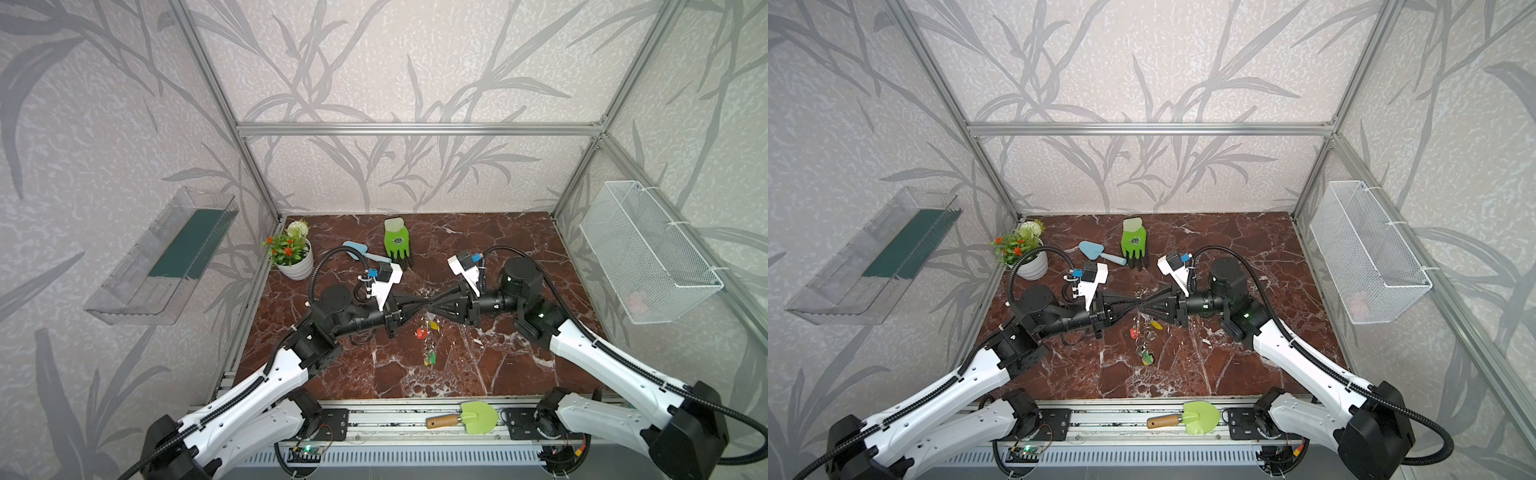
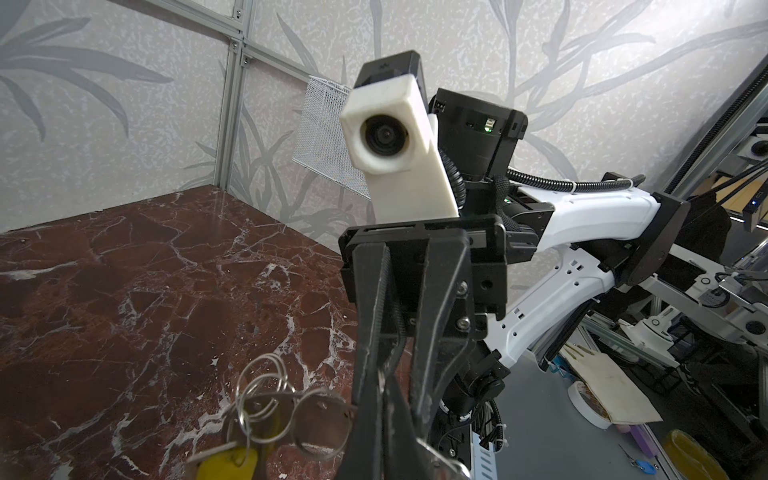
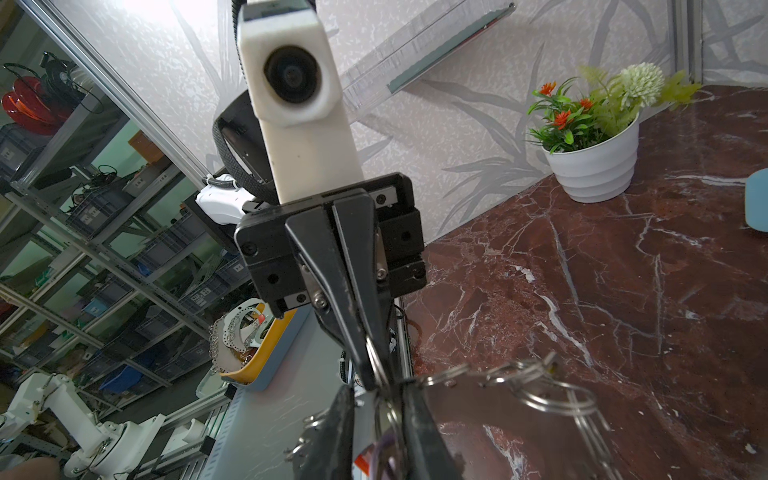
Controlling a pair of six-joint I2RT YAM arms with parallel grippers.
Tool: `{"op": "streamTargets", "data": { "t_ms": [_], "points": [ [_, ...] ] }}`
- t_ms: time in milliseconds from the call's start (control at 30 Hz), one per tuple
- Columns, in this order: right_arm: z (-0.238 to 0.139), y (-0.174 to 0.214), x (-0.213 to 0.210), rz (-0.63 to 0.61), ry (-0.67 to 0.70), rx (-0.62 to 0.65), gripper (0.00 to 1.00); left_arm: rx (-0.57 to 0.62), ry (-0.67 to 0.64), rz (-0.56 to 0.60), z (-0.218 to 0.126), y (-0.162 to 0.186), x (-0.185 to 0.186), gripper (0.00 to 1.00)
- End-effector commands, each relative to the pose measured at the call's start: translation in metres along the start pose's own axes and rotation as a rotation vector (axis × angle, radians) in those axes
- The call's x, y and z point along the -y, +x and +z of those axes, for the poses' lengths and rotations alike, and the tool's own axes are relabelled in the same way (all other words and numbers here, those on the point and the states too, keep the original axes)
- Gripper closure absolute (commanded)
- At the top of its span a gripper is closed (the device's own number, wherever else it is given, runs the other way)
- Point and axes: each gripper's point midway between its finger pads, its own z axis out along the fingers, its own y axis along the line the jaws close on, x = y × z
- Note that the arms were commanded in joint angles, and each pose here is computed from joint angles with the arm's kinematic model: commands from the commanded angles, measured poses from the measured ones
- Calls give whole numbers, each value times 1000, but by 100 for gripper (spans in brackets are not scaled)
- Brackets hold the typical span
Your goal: Put the keys on the keyring
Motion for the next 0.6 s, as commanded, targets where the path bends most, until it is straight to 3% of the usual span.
{"op": "streamTargets", "data": {
  "t_ms": [0, 233, 567],
  "points": [
    [2, -3, -6, -26, -30, 8, 82, 90, 39, 69, -5, -34, 17, 100],
    [1, -4, -5, -25, -21, 17, 100, 81, 46, 57, -4, -32, 17, 100],
    [0, -5, 2, -25, 20, 38, 100, 33, 37, 23, -3, -22, 14, 100]
  ]
}}
